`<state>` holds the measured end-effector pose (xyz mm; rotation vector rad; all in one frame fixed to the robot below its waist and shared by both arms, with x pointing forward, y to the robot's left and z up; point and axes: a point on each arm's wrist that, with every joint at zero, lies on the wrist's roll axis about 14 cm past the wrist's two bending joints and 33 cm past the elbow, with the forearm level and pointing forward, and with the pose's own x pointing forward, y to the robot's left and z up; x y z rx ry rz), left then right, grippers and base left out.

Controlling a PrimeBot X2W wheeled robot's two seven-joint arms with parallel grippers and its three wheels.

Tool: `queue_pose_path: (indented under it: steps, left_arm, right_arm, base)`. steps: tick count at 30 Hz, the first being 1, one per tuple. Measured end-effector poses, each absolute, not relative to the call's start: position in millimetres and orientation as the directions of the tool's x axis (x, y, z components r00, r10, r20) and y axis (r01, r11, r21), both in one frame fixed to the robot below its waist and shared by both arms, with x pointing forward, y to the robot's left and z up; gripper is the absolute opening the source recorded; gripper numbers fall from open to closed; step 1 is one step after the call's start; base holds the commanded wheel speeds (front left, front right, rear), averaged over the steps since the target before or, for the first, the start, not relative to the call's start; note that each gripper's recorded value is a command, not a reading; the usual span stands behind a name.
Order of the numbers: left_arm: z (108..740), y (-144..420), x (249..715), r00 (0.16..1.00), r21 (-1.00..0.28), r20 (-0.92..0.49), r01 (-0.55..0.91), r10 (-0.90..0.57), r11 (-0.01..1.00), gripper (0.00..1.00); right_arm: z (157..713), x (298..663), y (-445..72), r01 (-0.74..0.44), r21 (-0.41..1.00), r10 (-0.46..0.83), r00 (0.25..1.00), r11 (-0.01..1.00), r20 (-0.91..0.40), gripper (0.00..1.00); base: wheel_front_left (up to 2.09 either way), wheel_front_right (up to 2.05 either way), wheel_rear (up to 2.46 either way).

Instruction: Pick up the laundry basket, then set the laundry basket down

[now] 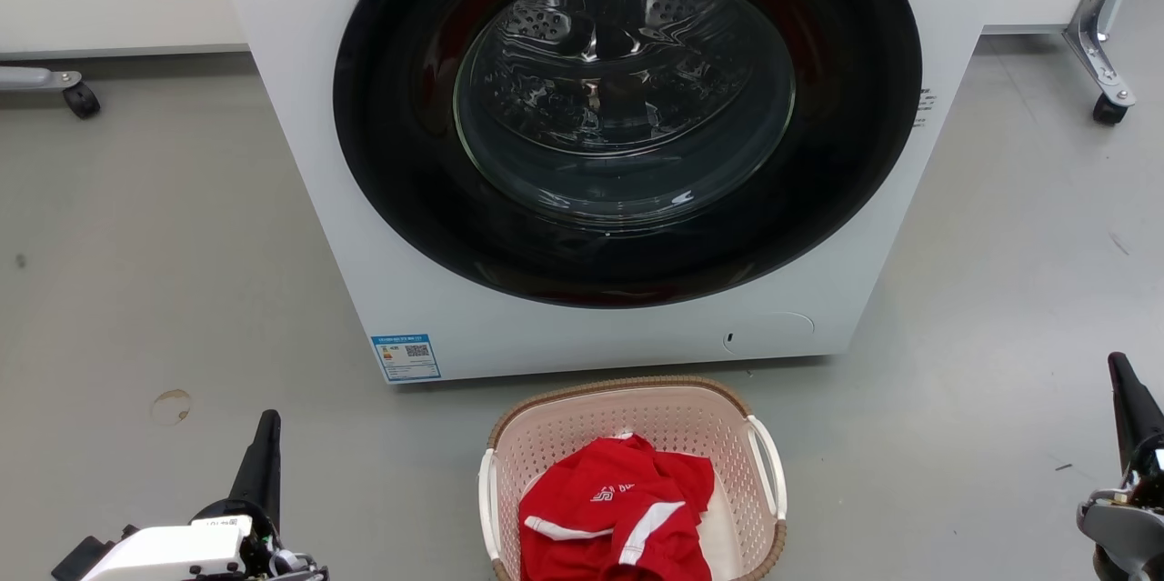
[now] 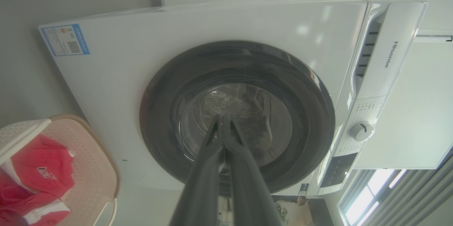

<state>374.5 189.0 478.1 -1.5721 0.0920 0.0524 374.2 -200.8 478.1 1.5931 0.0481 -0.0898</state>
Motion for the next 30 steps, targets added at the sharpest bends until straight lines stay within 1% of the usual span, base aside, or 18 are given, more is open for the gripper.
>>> queue_pose_path:
  steps: [30]
  left_arm:
    - [478.2, 189.2, 374.4, 0.995, -0.996, -0.092, -0.092, -0.025, -0.003, 0.0]
  right_arm:
    - [478.1, 374.2, -199.5, 0.087, 0.996, -0.02, 0.996, -0.029, -0.088, 0.0]
  base:
    - [0.0, 0.0, 0.0]
